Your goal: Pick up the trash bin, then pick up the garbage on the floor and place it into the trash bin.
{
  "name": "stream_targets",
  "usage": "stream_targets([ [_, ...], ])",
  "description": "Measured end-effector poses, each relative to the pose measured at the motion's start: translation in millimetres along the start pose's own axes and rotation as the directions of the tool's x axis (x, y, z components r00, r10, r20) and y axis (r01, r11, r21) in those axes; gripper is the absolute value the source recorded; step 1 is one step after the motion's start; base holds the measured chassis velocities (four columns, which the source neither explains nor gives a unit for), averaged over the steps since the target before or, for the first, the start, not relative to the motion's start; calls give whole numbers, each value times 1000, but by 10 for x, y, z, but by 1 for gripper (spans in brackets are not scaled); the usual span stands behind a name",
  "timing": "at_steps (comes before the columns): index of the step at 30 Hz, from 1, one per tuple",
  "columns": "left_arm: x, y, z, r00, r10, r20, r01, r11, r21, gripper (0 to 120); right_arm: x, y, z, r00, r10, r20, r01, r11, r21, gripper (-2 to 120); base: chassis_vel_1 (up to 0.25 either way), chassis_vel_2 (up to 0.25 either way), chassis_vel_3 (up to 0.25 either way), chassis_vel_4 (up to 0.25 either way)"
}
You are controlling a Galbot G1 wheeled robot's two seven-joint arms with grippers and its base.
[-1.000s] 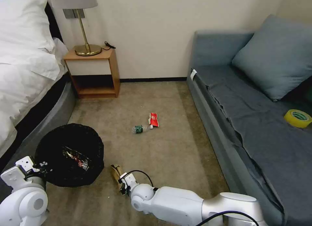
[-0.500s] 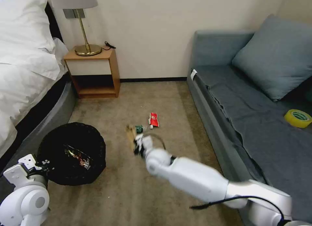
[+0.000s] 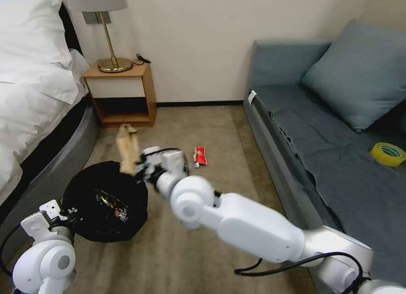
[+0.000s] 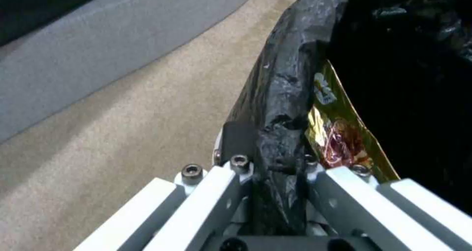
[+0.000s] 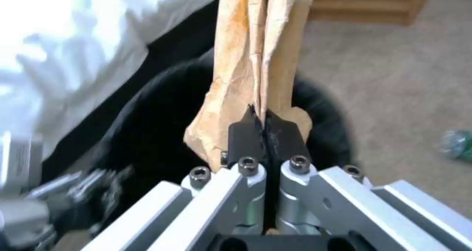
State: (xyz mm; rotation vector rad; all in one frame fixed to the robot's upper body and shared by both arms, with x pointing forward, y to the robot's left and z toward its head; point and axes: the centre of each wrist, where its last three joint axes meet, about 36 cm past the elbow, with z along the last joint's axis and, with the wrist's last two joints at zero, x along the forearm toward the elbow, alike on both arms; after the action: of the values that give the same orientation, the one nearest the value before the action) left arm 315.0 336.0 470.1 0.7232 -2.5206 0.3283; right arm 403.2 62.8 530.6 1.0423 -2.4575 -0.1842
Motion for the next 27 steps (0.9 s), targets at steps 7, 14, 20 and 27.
stream_targets([
  [7, 34, -48, 21, 1000, 8, -5, -8, 1000, 12, 2, -184, 208, 534, 996, 2, -94, 4, 998, 62, 0, 0, 0, 0, 0],
  [14, 25, -72, 12, 1000, 16, -4, -16, 1000, 15, 2, -162, 221, 607, 996, 0, -95, 8, 996, 84, 16, 0, 0, 0, 0],
  [20, 19, -80, 12, 1000, 18, -5, -18, 1000, 13, 2, -131, 200, 569, 997, -4, -78, 11, 997, 80, 33, 0, 0, 0, 0],
  [27, 24, -98, 13, 1000, 25, -6, -25, 1000, 10, 2, -80, 124, 518, 1000, 5, -15, -3, 997, 82, 61, 0, 0, 0, 0],
])
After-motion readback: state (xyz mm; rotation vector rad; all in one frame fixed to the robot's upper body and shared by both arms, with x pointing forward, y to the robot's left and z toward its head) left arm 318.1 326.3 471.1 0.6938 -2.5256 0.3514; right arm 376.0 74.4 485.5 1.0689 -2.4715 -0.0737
